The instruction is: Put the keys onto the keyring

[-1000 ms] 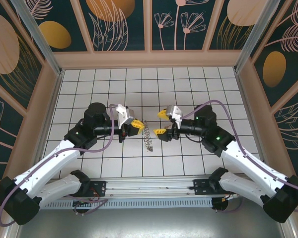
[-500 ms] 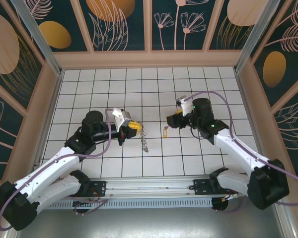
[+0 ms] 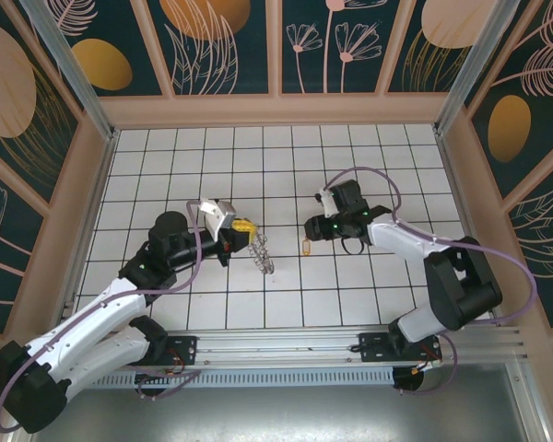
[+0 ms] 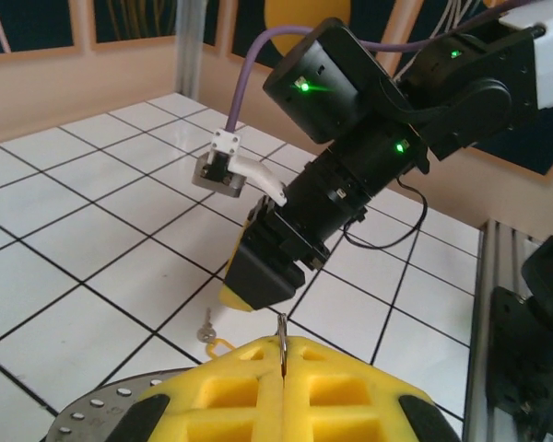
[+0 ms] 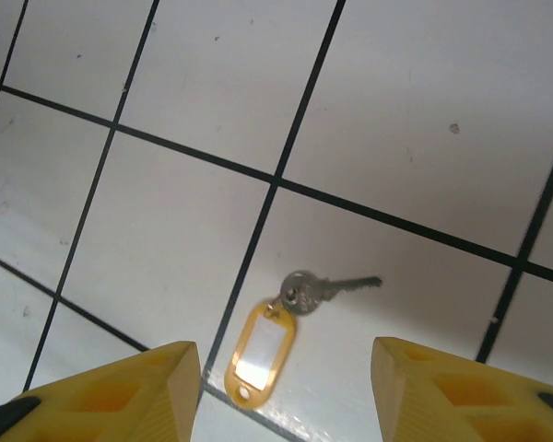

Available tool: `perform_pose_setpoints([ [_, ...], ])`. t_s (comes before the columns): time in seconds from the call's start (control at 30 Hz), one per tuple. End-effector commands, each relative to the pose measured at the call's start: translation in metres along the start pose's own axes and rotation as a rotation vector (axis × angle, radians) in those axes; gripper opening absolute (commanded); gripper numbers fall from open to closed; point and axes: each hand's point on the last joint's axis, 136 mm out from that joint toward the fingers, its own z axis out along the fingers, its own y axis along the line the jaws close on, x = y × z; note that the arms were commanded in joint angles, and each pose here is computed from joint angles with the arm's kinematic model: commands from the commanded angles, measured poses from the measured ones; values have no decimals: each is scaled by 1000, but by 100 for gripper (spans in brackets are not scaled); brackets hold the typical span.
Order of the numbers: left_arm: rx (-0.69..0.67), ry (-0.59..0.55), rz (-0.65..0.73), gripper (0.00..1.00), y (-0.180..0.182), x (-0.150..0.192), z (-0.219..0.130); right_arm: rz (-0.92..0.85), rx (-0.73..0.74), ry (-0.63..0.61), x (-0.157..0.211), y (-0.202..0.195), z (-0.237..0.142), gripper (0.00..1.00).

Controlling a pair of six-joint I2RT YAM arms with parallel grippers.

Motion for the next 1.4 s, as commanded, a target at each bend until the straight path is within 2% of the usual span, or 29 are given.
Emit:
perform_pose_setpoints([
  [0.0, -71, -35, 2, 0, 11, -6, -5, 50, 73, -1, -8, -3, 9, 51],
  [0.23, -57, -66, 12, 0, 7, -11, -7, 54, 142, 40, -5, -4, 31, 46],
  [0.6, -35, -82, 12, 0, 2, -12, -9, 29, 189, 109, 0, 1, 46, 31],
  [0.77, -21, -85, 11, 0, 0, -13, -9, 28, 216, 121, 2, -1, 44, 31],
  [0.93, -16, -85, 15, 0, -1, -14, -9, 36, 220, 136, 7, -2, 44, 37],
  [1.17, -10, -98, 20, 0, -4, -17, -12, 43, 212, 150, 12, -3, 47, 36],
  [1.37, -2, -99, 23, 0, -6, -19, -12, 46, 200, 155, 12, -2, 51, 31],
])
